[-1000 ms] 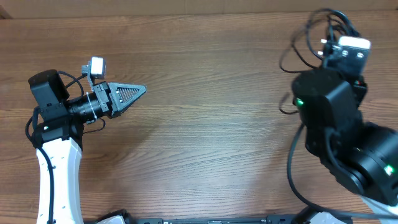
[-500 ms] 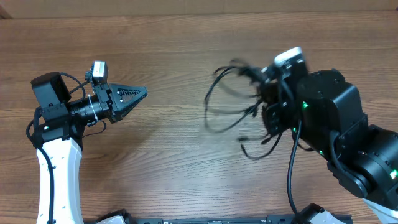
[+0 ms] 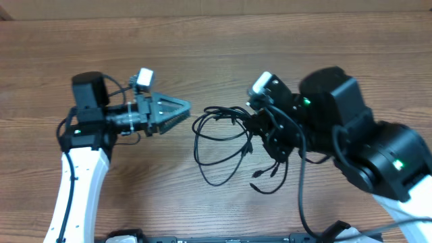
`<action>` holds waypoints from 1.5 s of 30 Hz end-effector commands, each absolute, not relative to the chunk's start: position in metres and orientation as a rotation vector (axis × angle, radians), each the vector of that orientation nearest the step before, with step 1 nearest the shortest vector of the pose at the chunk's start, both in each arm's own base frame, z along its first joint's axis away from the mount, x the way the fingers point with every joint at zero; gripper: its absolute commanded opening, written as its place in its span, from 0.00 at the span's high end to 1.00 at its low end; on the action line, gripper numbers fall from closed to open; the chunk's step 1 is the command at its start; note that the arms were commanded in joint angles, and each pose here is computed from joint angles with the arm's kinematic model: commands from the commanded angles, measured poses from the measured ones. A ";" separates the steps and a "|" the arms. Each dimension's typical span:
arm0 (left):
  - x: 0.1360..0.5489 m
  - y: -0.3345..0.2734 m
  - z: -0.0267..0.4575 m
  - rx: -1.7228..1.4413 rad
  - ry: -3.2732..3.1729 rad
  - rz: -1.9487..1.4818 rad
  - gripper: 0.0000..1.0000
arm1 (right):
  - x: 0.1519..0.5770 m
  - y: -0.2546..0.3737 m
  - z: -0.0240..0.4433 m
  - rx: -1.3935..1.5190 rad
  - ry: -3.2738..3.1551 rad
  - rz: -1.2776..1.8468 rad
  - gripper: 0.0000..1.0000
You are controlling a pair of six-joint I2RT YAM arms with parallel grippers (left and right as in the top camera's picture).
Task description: Untangle cables
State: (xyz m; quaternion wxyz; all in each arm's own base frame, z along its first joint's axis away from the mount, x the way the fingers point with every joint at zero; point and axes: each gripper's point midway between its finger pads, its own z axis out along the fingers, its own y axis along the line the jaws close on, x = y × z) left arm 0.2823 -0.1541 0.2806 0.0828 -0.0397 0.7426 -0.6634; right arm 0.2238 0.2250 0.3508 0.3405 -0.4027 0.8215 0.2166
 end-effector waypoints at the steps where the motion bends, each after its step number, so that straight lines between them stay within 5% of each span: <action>1: 0.283 -0.162 0.281 -0.144 2.246 -1.989 0.50 | 0.230 0.230 0.351 -1.064 2.129 0.558 0.96; 19: 0.284 -0.164 0.279 -0.144 2.257 -1.963 0.49 | 0.274 0.215 0.350 -0.936 2.125 0.303 0.96; 35: 0.288 -0.163 0.275 -0.171 2.266 -1.925 0.45 | 0.272 0.242 0.371 -0.917 2.036 0.502 0.96; 36: 0.289 -0.163 0.275 -0.172 2.266 -1.924 0.47 | 0.269 0.246 0.373 -0.930 2.025 0.532 0.96; 38: 0.289 -0.163 0.274 -0.174 2.266 -1.918 0.72 | 0.260 0.254 0.375 -0.964 2.010 0.612 0.96; 39: 0.290 -0.163 0.273 -0.180 2.268 -1.910 0.76 | 0.255 0.258 0.376 -0.972 2.011 0.656 0.96; 43: 0.292 -0.162 0.272 -0.193 2.271 -1.891 0.60 | 0.245 0.262 0.373 -1.001 2.026 0.724 0.96; 45: 0.292 -0.162 0.271 -0.193 2.271 -1.890 0.66 | 0.243 0.261 0.371 -1.004 2.041 0.723 0.96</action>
